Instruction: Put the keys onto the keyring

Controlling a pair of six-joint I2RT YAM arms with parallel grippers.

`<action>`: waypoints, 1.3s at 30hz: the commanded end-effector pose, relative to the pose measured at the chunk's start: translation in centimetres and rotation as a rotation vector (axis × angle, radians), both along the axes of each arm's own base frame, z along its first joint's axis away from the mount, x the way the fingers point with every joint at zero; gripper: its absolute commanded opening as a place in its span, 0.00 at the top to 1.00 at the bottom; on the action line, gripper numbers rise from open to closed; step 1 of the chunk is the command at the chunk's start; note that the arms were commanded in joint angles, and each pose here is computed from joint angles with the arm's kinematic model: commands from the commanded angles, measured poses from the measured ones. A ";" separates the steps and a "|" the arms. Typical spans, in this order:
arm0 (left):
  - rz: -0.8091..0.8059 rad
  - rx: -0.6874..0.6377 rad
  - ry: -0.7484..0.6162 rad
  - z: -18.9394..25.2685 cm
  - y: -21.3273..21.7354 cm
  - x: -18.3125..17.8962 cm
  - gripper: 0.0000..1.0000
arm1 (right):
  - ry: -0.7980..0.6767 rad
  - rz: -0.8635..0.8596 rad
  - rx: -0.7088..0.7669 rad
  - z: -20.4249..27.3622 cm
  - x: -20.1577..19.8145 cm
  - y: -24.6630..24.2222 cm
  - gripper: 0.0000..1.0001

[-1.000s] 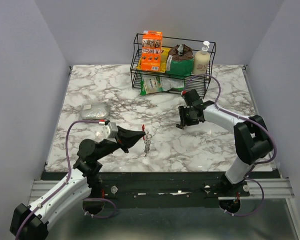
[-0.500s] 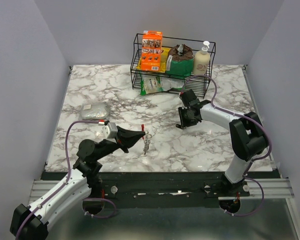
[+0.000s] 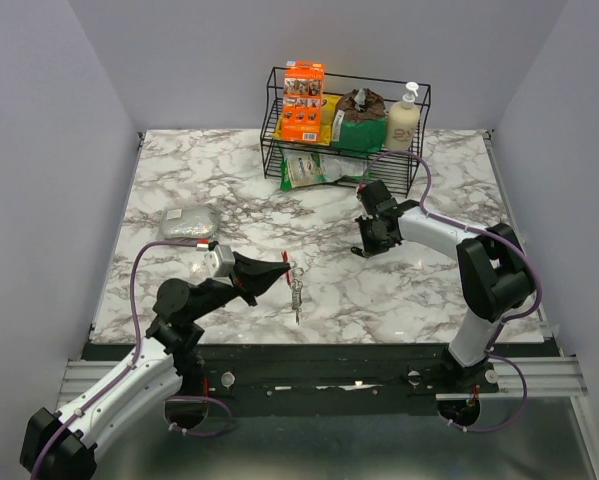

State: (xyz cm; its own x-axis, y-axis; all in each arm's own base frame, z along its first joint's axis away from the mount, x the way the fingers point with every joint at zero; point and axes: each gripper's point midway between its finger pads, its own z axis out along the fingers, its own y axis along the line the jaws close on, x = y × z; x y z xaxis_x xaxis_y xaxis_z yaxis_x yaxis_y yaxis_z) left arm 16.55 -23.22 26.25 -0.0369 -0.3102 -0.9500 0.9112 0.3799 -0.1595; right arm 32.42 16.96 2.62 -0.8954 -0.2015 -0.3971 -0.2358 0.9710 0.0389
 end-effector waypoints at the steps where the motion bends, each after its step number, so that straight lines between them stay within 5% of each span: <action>1: 0.027 -0.027 -0.030 0.8 0.3 0.3 1.00 | 0.015 0.022 0.005 0.2 -0.1 0.6 0.87; 14: 0.027 -0.024 -0.026 0.7 0.3 0.2 1.00 | 0.019 0.085 0.084 1.4 -1.0 2.7 0.99; 27: 0.031 -0.011 -0.023 0.3 0.3 0.3 1.00 | 0.025 0.284 0.145 2.3 -3.3 7.4 0.99; 39: 0.035 -0.005 -0.015 -0.2 0.4 0.3 1.00 | 0.048 0.263 0.097 0.8 -3.6 7.3 0.92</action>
State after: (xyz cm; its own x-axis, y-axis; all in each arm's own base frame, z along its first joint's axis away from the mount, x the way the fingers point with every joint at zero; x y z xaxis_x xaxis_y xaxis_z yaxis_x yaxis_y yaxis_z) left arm 16.69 -23.08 25.42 -0.0525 -0.2990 -0.9528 0.9030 0.3931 -0.1732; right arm 28.80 24.13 3.75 -0.8348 -0.3809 -0.3975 -0.4721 0.8668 0.1608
